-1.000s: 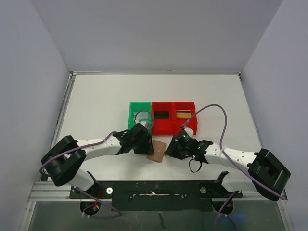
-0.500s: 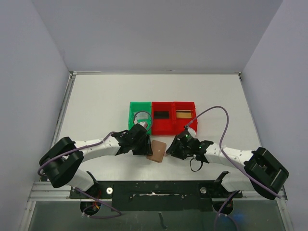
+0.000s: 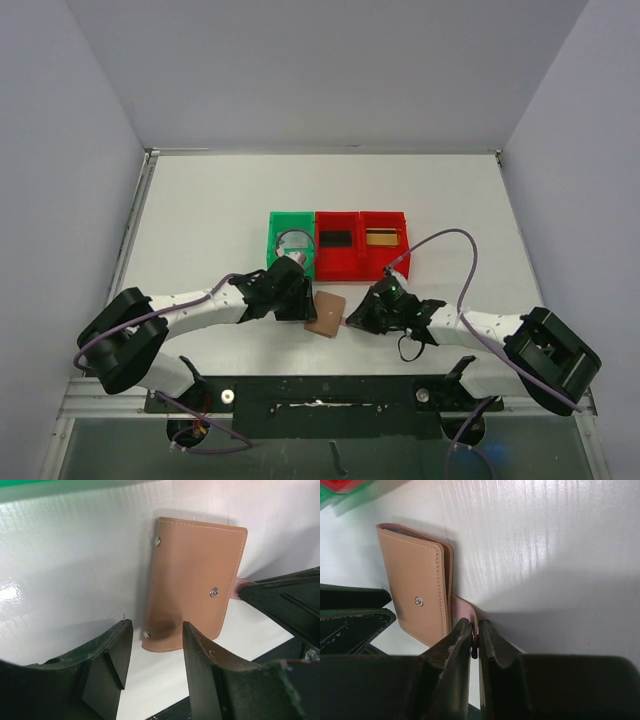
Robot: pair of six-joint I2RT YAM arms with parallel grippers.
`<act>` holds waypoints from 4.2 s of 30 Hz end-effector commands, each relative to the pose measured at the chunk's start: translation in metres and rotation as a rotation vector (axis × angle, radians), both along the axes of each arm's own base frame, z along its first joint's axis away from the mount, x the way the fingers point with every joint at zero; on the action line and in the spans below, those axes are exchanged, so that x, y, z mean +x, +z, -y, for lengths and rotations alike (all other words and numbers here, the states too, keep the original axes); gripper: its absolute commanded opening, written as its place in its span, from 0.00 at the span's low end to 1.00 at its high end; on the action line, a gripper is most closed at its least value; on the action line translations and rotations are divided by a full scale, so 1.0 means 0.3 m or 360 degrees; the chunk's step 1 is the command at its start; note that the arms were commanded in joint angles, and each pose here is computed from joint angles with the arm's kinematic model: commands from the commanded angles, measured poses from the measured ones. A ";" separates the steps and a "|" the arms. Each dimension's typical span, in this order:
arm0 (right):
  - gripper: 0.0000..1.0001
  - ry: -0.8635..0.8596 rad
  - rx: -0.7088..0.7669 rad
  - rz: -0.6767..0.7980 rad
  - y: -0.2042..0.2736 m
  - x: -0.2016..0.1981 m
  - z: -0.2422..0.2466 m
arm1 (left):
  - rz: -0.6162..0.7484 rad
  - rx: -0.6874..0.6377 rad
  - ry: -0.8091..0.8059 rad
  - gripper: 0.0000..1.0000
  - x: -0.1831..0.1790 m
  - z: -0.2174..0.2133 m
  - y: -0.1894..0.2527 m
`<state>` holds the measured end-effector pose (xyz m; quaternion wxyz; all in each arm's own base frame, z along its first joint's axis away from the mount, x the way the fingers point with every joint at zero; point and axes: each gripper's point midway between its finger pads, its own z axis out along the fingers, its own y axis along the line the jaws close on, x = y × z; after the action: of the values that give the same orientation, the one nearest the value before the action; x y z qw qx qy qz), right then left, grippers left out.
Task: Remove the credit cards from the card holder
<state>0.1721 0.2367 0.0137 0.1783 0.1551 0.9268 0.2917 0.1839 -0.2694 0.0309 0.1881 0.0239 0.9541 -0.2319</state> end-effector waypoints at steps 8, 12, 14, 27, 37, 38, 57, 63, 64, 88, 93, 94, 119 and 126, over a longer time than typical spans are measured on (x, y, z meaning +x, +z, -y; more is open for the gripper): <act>0.00 0.0072 0.0009 0.0152 0.098 0.010 0.011 | 0.0226 -0.0105 0.0053 0.56 0.068 0.016 0.146; 0.00 0.0133 -0.0027 0.0232 0.159 0.004 0.038 | 0.0374 -0.0146 0.0168 0.66 0.098 -0.025 0.231; 0.00 0.0183 -0.0008 0.0273 0.189 0.000 0.039 | 0.0440 -0.0176 0.0236 0.71 0.106 -0.053 0.269; 0.00 0.0534 0.0046 0.0442 0.371 0.089 -0.099 | 0.0723 -0.0349 0.0601 0.77 0.132 -0.206 0.369; 0.00 0.0813 0.0094 0.0431 0.360 0.100 -0.309 | 0.0740 -0.0278 0.0794 0.87 0.133 -0.307 0.392; 0.00 0.0806 0.0100 0.0435 0.361 0.099 -0.313 | 0.0731 -0.0282 0.0787 0.88 0.130 -0.304 0.391; 0.00 0.0396 0.0136 0.0398 0.332 0.092 -0.144 | 0.0583 -0.0347 0.0660 0.91 0.115 -0.218 0.350; 0.02 0.0148 0.0132 0.0301 0.221 0.066 0.026 | 0.0612 -0.0501 0.0416 0.87 0.098 -0.125 0.368; 0.02 0.0114 0.0133 0.0269 0.190 0.049 0.054 | 0.0604 -0.0533 0.0352 0.86 0.088 -0.103 0.370; 0.06 -0.0064 0.0133 0.0057 -0.002 -0.065 0.170 | 0.0126 -0.0264 -0.0121 0.60 0.027 0.094 0.137; 0.04 -0.0142 0.0051 0.0002 -0.029 -0.066 0.202 | 0.0090 -0.0254 -0.0162 0.57 0.005 0.109 0.115; 0.04 -0.0139 0.0036 0.0001 -0.031 -0.068 0.206 | 0.0083 -0.0262 -0.0163 0.56 0.004 0.112 0.113; 0.32 -0.0112 0.0041 0.0072 0.067 -0.041 0.196 | 0.0001 -0.0610 -0.0368 0.43 -0.060 0.299 0.168; 0.45 -0.0154 -0.0031 0.0189 0.215 0.008 0.219 | -0.0023 -0.0686 -0.0388 0.44 -0.069 0.323 0.174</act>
<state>0.1584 0.1773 0.0466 0.2087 0.1815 0.9137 0.2977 0.1615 -0.3468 0.0609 0.1439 0.0845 0.9013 -0.3997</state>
